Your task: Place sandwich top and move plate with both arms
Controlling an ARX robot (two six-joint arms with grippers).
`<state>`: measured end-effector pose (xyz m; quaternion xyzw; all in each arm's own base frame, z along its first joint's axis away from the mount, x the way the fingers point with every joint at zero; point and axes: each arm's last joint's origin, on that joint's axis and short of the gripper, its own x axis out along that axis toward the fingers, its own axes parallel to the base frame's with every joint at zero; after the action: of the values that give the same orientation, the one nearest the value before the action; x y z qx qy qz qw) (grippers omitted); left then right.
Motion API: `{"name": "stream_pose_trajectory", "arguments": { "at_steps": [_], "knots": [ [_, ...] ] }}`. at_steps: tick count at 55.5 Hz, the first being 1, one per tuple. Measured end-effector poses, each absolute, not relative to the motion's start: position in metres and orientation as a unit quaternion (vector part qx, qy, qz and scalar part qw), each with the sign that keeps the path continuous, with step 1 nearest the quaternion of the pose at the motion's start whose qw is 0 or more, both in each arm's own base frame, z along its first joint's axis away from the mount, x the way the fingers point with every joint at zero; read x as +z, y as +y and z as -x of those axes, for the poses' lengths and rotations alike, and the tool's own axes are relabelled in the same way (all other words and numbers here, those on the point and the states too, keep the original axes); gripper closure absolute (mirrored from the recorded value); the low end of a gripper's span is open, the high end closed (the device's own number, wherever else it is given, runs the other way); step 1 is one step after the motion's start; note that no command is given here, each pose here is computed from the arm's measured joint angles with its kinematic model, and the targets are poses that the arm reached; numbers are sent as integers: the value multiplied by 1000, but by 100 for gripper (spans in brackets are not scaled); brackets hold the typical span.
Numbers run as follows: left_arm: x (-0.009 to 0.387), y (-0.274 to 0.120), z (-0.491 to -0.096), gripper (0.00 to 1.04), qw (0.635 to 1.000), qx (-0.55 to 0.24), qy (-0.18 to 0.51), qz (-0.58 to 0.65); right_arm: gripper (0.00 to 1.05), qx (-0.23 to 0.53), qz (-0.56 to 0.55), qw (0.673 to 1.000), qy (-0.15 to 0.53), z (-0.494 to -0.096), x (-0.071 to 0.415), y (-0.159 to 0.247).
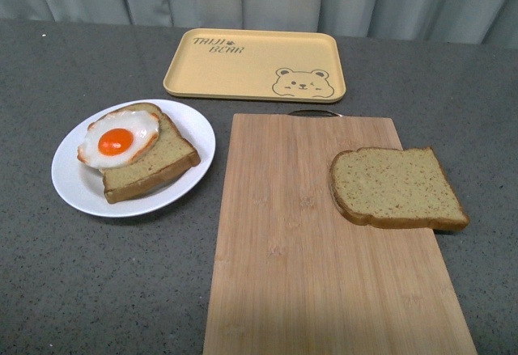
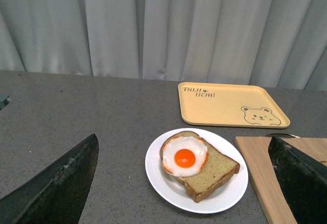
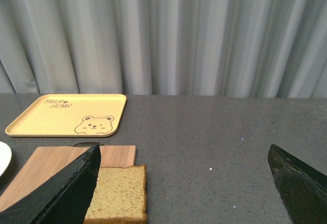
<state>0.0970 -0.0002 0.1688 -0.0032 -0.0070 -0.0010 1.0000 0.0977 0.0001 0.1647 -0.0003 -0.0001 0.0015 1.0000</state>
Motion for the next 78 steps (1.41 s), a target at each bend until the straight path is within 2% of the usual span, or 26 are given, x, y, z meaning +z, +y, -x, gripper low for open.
{"name": "stream_pose_trajectory", "arguments": {
  "at_steps": [39,41,45,53,59,69,78],
  "knots": [
    [169,0,-97,7,1000,-1,-7,3,9,2,0,1000,0,-98,165,0],
    [169,0,-97,7,1000,-1,-7,3,9,-4,7,1000,11,-98,164,0],
    [169,0,-97,7,1000,-1,-7,3,9,-16,43,996,75,-102,163,-2],
    [169,0,-97,7,1000,-1,-7,3,9,-13,68,991,113,-126,164,-13],
    [169,0,-97,7,1000,-1,-7,3,9,42,32,985,163,-154,162,-20],
    [169,0,-97,7,1000,-1,-7,3,9,51,-38,970,235,-203,147,-34],
    [169,0,-97,7,1000,-1,-7,3,9,74,-87,934,338,-238,111,-37]
  ]
}}
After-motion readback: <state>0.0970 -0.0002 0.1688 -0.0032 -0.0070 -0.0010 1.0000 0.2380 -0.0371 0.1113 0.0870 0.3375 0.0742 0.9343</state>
